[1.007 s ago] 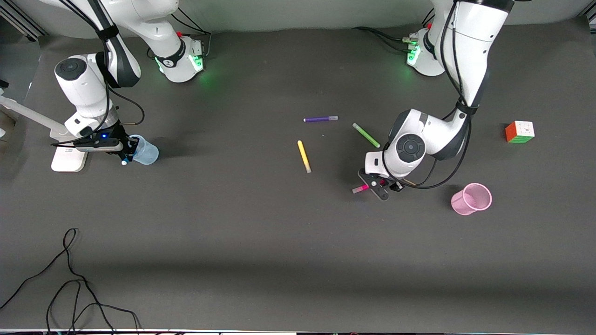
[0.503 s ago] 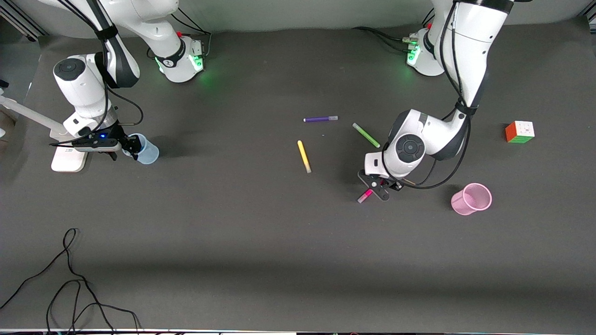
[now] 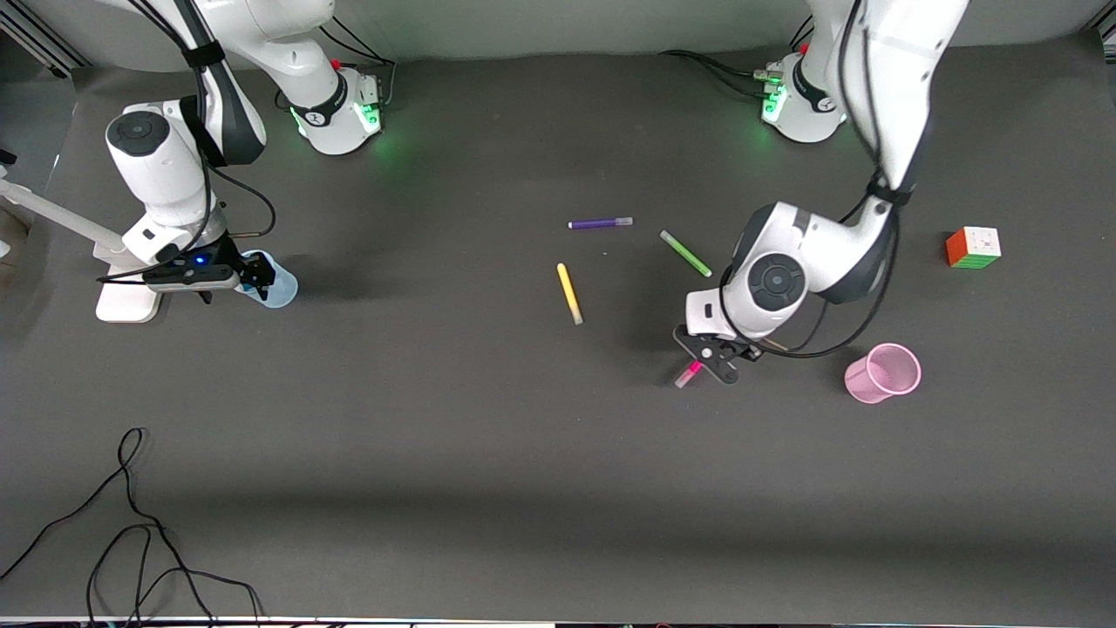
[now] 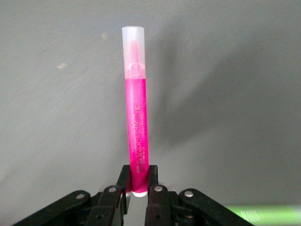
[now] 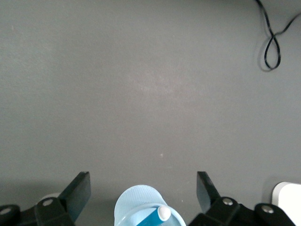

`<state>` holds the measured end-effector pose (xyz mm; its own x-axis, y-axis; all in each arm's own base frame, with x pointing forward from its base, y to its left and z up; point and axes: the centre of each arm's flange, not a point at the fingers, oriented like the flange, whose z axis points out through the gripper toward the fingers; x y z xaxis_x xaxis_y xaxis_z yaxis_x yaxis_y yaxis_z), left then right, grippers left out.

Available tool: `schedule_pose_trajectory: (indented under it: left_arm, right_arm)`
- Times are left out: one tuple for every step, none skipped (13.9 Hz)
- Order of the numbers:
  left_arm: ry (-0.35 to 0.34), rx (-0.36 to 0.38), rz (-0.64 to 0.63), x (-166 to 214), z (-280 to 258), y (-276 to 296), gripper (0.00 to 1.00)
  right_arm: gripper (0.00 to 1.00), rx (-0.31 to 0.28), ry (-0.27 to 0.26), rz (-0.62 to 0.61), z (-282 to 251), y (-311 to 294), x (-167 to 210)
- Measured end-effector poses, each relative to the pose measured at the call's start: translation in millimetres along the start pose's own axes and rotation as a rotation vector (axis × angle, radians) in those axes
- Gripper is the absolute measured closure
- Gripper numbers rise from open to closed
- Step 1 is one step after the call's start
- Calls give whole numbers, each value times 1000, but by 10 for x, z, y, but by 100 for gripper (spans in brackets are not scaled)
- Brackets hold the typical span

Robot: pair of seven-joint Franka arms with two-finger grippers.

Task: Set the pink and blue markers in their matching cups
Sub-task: 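Lift the pink marker with the left gripper and carry it to the pink cup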

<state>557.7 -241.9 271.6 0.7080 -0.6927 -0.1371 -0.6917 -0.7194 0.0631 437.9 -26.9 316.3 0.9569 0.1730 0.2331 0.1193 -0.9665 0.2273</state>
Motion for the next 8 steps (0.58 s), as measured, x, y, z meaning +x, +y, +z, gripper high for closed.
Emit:
schedule_pose_trajectory:
  left_arm:
    - [-39,-13,-27,-144,-364,-112,82]
    - [-70,-25,-61,-348,-720,-248,82]
    - [-95,-37,-100,-596,-1048,-401,82]
    - [-114,-51,-139,-850,-1312,-550,82]
    - [-130,-65,-183,-1087,-1522,-711,82]
    - [-148,-83,-231,-1313,-1694,-900,82]
    - [-163,-104,-283,-1533,-1836,-1119,82]
    - [-167,-121,-335,-1742,-1952,-1350,82]
  right_arm:
    - [0,-2,-7,5,-71,-39,85]
    - [0,5,-23,25,-155,-97,178]
    - [0,14,-48,44,-259,-176,283]
    - [0,23,-77,57,-393,-269,401]
    - [0,31,-111,72,-563,-341,533]
    - [0,38,-145,90,-765,-371,674]
    - [0,50,-178,113,-988,-368,812]
    - [0,78,-202,148,-1225,-342,943]
